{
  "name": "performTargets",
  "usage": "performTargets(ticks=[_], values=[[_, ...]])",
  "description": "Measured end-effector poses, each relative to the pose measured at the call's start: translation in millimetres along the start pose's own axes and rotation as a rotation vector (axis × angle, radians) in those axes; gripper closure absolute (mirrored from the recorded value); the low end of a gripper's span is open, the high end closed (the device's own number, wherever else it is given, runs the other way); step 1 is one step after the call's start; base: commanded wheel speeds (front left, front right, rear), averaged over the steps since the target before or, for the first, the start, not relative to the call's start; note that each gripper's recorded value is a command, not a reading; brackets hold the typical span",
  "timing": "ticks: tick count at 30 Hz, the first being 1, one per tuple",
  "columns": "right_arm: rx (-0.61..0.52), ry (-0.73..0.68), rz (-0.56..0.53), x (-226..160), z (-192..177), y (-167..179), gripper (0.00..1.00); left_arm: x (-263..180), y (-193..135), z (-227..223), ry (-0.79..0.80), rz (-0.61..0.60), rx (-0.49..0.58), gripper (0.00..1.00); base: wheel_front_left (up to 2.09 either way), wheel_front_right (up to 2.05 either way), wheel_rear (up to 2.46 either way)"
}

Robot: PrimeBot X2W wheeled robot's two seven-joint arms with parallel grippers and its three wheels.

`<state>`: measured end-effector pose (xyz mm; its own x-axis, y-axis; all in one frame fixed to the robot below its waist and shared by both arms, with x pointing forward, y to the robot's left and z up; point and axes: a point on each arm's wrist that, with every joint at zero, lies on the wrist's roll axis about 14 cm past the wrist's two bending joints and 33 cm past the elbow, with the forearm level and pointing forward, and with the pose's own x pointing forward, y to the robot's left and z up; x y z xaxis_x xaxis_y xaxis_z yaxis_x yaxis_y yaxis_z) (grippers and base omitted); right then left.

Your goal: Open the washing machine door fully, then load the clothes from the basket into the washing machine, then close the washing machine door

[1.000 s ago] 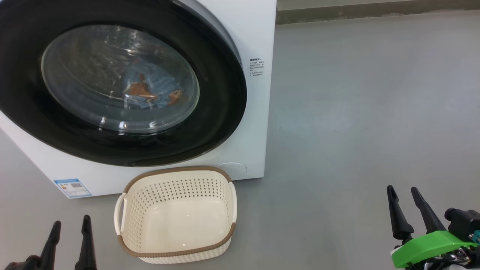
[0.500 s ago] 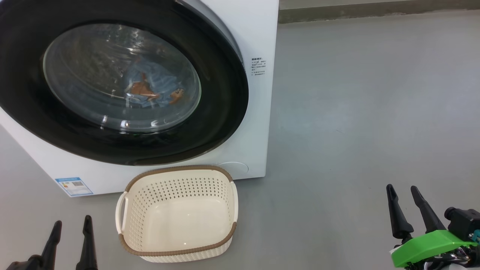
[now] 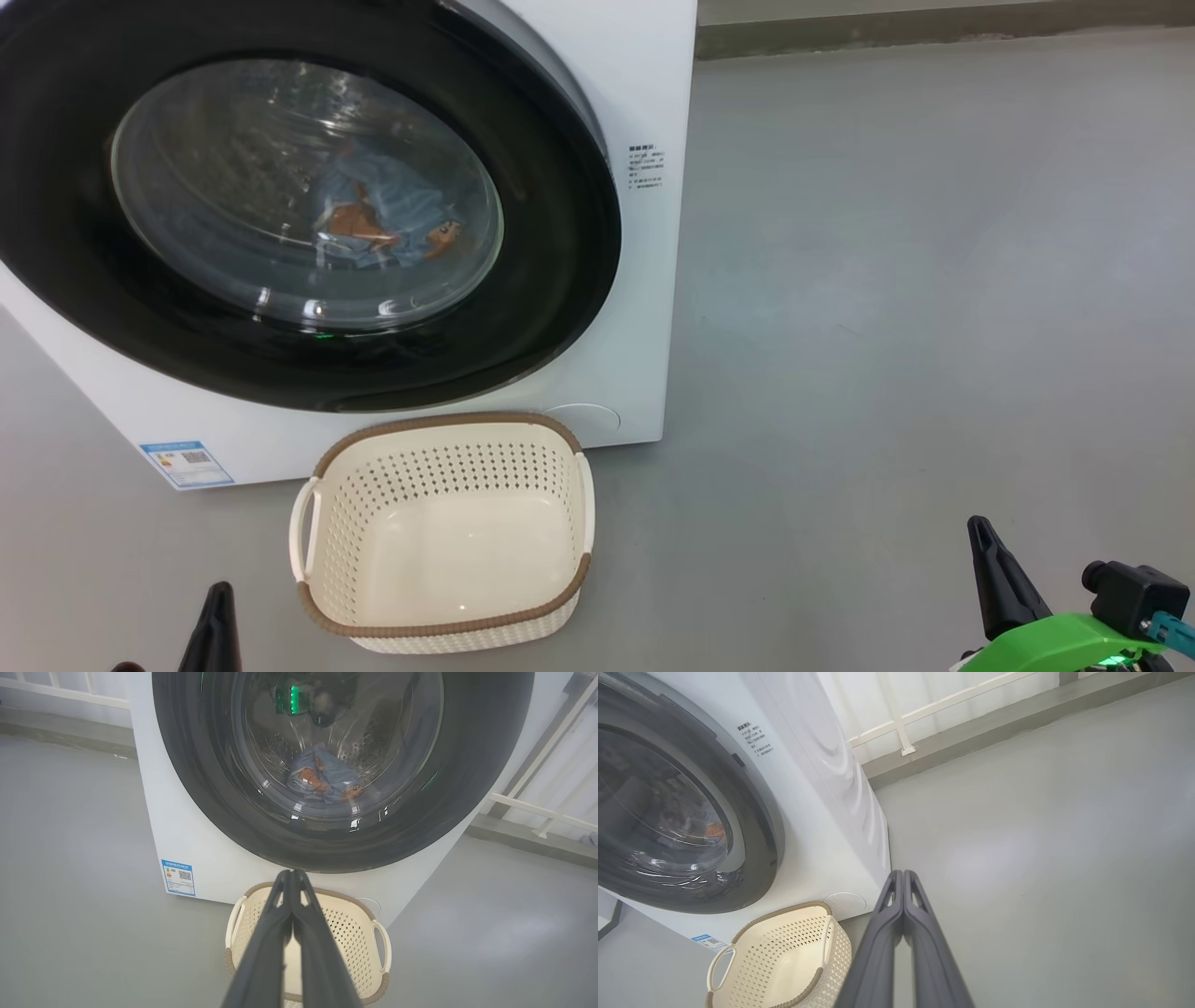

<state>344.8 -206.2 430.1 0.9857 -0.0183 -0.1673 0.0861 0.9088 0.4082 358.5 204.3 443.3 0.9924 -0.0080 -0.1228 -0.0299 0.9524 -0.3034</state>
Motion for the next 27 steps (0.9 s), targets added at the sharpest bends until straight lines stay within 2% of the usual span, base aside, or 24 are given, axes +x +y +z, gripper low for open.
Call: performTargets(ticks=[27], values=[[0.239, -0.001, -0.039, 4.2, 5.9, -1.4, 1.00, -0.3, 3.8, -0.4, 0.016, 0.051, -0.270, 1.00, 0.00, 0.00, 0.00]])
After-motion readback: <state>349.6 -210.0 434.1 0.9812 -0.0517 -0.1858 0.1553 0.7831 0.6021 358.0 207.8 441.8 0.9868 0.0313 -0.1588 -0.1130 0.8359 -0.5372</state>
